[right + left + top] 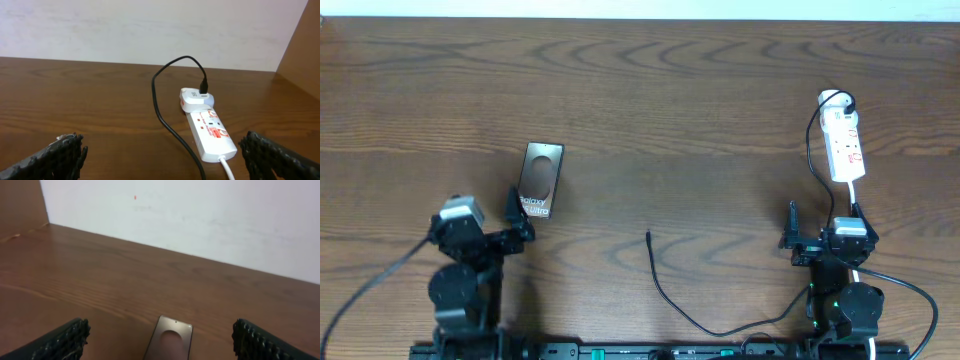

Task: Plug charger to phone and switch on socket
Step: 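Raise the left arm and move the left gripper over the phone box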

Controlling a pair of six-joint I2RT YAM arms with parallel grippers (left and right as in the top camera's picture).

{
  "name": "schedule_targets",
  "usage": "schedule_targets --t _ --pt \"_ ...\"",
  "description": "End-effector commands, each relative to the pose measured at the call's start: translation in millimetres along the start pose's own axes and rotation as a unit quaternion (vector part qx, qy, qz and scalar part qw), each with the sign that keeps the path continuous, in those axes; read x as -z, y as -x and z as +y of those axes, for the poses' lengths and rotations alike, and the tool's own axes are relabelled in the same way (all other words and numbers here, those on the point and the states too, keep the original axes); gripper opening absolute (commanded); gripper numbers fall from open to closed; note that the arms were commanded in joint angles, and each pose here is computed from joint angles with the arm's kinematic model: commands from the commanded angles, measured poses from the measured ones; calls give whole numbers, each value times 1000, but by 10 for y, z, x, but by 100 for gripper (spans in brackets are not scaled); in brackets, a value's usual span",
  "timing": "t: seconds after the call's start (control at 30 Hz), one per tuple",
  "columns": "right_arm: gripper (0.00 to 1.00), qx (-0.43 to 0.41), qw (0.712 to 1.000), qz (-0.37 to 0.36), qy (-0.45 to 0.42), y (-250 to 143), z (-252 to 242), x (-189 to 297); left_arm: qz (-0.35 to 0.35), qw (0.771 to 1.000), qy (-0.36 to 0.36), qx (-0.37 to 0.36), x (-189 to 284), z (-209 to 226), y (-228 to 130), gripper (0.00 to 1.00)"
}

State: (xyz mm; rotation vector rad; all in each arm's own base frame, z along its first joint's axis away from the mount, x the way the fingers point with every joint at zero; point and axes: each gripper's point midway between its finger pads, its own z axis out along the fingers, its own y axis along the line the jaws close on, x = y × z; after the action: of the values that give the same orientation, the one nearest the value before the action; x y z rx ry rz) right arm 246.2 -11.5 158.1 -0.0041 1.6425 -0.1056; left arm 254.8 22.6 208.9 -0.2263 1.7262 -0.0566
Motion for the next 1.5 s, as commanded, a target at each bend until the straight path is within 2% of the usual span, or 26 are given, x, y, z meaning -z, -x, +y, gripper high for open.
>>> schedule_targets --t 0.0,0.1,0.3,0.53,0.67,0.87,1.1,1.37,1.4,1.47 --pt "99 7 1000 0 -2 -2 -2 3 19 999 -22 -34 -104 -123 180 93" --pt "99 7 1000 0 -2 -2 -2 3 45 996 -40 -67 -281 -219 328 93" --pt "99 7 1000 0 -2 -2 -2 3 113 990 -35 -72 -684 -289 671 93" --pt "99 7 1000 0 -2 -2 -2 3 245 965 -26 -85 -1049 -343 936 93" --pt "99 7 1000 0 -2 -2 -2 3 295 951 -24 -89 -1147 -360 1030 93" --pt "99 7 1000 0 -2 -2 -2 3 378 922 -29 -80 -1145 -386 928 93" --pt "99 7 1000 0 -2 -2 -2 3 468 879 -28 -83 -967 -354 563 93" --pt "99 7 1000 0 -2 -2 -2 3 474 876 -28 -82 -973 -348 530 93" --pt "99 7 1000 0 -2 -3 -2 3 474 876 -28 -82 -973 -349 530 91" --pt "99 7 1000 0 -2 -2 -2 3 474 877 -28 -82 -974 -349 531 28"
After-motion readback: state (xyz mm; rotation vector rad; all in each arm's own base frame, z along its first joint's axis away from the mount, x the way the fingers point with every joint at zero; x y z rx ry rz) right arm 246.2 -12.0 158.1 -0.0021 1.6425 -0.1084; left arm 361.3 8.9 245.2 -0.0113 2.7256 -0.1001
